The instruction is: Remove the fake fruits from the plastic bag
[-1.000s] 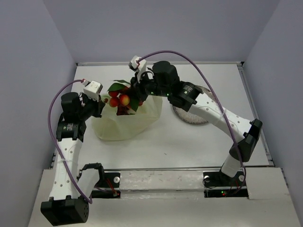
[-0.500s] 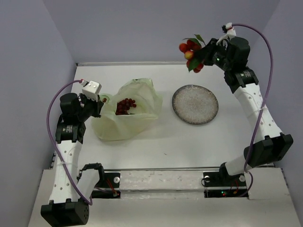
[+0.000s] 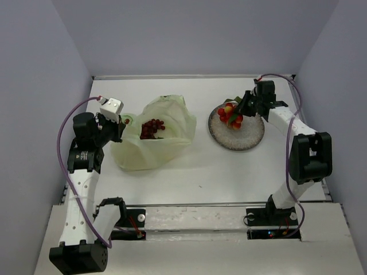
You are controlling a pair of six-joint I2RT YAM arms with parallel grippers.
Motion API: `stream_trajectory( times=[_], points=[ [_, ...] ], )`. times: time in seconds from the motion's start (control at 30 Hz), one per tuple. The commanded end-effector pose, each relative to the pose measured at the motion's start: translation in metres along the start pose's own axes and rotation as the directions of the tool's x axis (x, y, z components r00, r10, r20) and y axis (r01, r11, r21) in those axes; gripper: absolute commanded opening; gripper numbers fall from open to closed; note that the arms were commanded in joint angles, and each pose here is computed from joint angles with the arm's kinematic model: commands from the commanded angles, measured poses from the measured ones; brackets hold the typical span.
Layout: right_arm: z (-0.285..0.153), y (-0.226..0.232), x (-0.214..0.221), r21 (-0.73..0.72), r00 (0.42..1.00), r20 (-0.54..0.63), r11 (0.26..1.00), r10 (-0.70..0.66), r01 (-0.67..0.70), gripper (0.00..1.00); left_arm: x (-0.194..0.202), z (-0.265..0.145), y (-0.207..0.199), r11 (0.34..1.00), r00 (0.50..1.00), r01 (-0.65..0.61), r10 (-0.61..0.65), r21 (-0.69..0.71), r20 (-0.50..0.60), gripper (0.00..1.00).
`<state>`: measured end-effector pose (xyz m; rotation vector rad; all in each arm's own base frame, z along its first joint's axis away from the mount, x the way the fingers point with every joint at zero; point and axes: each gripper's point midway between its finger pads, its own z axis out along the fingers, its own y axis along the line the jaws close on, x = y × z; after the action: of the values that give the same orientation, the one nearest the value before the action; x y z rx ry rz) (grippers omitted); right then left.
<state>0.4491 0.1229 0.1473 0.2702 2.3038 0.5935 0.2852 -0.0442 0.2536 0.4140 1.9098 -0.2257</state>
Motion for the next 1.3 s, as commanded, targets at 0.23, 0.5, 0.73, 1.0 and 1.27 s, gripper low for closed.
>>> stream_trajectory(
  times=[0.23, 0.5, 0.73, 1.0, 1.27],
  points=[
    [0.013, -0.045, 0.032, -0.021, 0.991, -0.095, 0.995, 0.092, -0.094, 0.49, -0.019, -0.002, 0.000, 0.999, 0.999, -0.044, 0.044, 0.011, 0.031, 0.00],
    [-0.048, -0.051, -0.009, 0.166, 0.999, -0.017, 0.985, -0.041, 0.043, 1.00, -0.024, -0.007, -0.011, 0.995, 0.996, -0.080, 0.078, 0.062, 0.047, 0.00],
    [-0.116, 0.075, -0.045, 0.216, 0.879, 0.097, 0.872, -0.467, 0.439, 0.99, -0.024, -0.011, -0.017, 0.986, 0.989, -0.144, 0.140, 0.087, 0.050, 0.00],
    [-0.172, 0.343, 0.047, -0.496, 0.750, 0.379, 0.566, -0.542, 0.659, 0.83, -0.018, -0.014, -0.017, 0.985, 0.986, -0.162, 0.160, 0.065, 0.038, 0.00],
    [-0.081, 0.372, 0.130, -0.604, 0.791, 0.178, 0.570, -0.585, 0.557, 0.51, -0.015, -0.021, -0.017, 0.982, 0.983, -0.184, 0.182, 0.047, 0.031, 0.00]
  ],
)
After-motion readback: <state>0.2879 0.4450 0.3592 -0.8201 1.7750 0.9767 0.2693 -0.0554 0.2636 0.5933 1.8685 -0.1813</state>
